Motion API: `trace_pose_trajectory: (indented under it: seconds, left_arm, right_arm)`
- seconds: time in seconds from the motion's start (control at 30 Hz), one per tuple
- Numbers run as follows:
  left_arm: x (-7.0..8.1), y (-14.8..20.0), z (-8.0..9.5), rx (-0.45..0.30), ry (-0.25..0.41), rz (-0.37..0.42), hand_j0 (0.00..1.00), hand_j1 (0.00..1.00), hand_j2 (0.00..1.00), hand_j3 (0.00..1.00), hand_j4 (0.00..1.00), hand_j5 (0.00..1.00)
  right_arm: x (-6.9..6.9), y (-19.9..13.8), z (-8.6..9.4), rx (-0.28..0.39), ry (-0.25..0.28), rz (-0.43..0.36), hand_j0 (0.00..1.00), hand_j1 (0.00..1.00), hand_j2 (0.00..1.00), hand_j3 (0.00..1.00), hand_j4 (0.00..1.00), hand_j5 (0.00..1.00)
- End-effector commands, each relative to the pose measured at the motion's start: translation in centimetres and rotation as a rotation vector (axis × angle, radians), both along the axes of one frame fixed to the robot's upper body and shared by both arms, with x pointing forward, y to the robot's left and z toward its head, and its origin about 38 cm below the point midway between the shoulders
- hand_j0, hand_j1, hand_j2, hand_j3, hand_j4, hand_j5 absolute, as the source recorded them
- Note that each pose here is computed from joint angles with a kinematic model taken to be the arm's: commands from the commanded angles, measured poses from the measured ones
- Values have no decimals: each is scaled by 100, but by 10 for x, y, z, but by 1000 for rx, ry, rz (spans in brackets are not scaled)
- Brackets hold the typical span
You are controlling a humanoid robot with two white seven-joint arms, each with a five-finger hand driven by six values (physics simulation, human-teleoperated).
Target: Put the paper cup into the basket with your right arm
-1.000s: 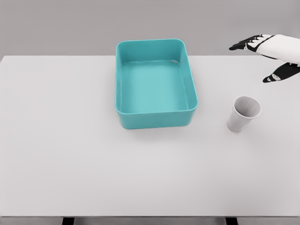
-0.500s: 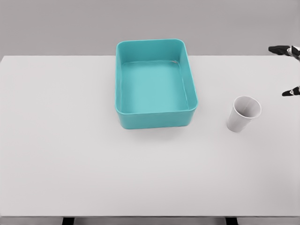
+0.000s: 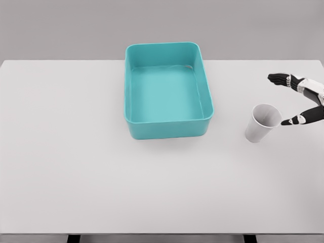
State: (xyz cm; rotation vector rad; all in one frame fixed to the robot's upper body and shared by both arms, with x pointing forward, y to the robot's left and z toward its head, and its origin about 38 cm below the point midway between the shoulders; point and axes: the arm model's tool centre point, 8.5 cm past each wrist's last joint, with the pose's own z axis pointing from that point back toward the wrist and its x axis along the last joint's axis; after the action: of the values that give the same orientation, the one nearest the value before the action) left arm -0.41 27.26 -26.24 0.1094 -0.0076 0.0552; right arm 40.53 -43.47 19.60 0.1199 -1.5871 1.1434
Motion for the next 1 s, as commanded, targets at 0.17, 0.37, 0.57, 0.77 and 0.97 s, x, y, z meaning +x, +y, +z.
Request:
trace_pose_trajectory:
  seconds: [0.17, 0.37, 0.57, 0.77, 0.97]
  left_arm:
    - [0, 0, 0, 0, 0, 0, 100, 100, 100, 100, 100, 100]
    - [0, 0, 0, 0, 0, 0, 100, 100, 100, 100, 100, 100]
    - [0, 0, 0, 0, 0, 0, 100, 100, 100, 100, 100, 100]
    - [0, 0, 0, 0, 0, 0, 100, 100, 100, 100, 100, 100]
    - [0, 0, 0, -1, 0, 0, 100, 100, 100, 100, 100, 100]
  right_arm:
    - [-8, 13, 0, 6, 4, 50, 100, 100, 100, 100, 100, 100]
    - [-11, 7, 0, -13, 6, 44, 100, 100, 100, 100, 100, 100]
    - [-12, 8, -9, -8, 25, 42, 100, 100, 100, 100, 100, 100]
    - [-10, 1, -22, -6, 51, 8, 100, 100, 100, 100, 100, 100]
    - [-9, 0, -37, 0, 78, -10, 100, 100, 100, 100, 100, 100]
